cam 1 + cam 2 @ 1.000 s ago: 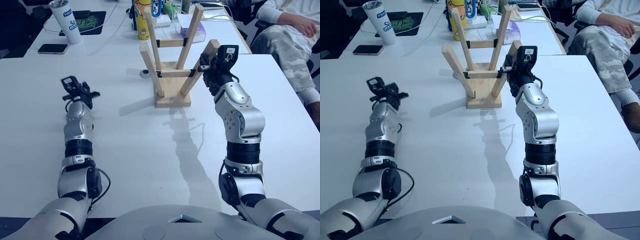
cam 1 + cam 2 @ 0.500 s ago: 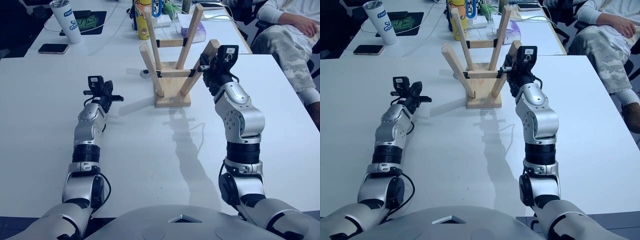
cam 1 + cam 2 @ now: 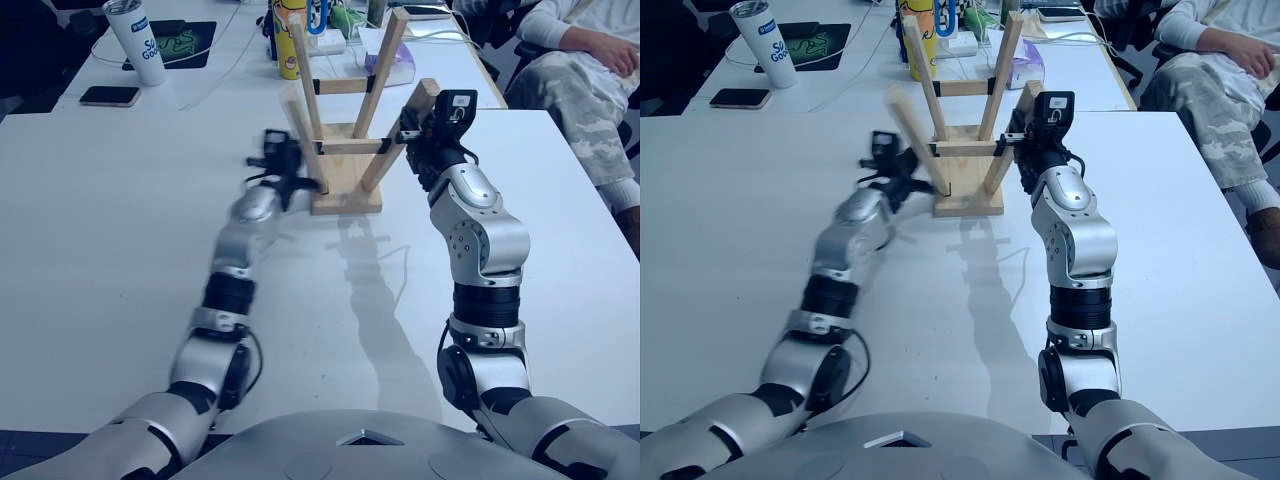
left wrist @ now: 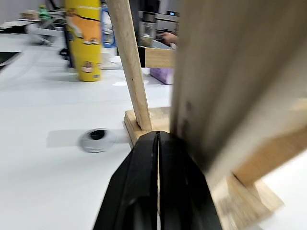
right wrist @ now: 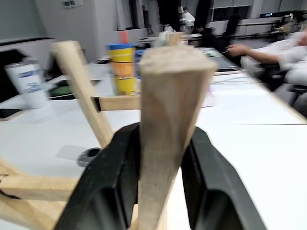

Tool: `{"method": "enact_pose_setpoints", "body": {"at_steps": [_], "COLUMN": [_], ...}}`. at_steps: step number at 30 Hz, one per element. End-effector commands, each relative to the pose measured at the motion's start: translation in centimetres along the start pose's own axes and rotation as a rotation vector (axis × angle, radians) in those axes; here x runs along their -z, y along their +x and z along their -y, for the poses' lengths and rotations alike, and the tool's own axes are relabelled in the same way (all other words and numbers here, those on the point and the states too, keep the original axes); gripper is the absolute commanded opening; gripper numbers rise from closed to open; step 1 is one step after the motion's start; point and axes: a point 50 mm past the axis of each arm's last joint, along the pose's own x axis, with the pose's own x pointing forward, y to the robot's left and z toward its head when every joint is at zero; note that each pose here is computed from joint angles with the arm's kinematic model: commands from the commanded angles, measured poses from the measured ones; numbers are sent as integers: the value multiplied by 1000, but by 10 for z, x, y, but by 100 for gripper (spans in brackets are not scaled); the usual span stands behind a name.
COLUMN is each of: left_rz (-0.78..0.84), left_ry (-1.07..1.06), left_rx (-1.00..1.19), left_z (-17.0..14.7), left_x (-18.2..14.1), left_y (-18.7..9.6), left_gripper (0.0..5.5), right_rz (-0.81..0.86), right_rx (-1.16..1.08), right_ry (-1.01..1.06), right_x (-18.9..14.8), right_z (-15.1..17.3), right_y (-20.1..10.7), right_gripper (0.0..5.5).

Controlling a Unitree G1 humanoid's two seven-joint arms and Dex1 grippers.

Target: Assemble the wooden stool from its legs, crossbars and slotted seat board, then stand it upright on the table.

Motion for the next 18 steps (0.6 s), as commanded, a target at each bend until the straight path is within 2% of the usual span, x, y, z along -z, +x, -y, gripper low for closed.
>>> {"method": "enact_pose_setpoints", "body": {"at_steps": [1, 7, 14, 18], "left_rz": [43, -72, -111, -155], "left_ry": [-17, 10, -17, 35], "left_rx": [270, 79, -100, -342], "left_z": [69, 16, -24, -75], "left_x": [-20, 14, 28, 34], "left_y": [10, 3, -11, -28], "left_gripper": [0, 0, 0, 0], "right_rz": [-173, -186, -201, -211], "right_rx": [-78, -73, -66, -58], "right_ry": [7, 6, 18, 32], "right_x": [33, 37, 39, 39], "right_z": [-17, -15, -12, -9], "right_y": [0, -2, -2, -2], "right_gripper": [105, 105, 105, 105]}}
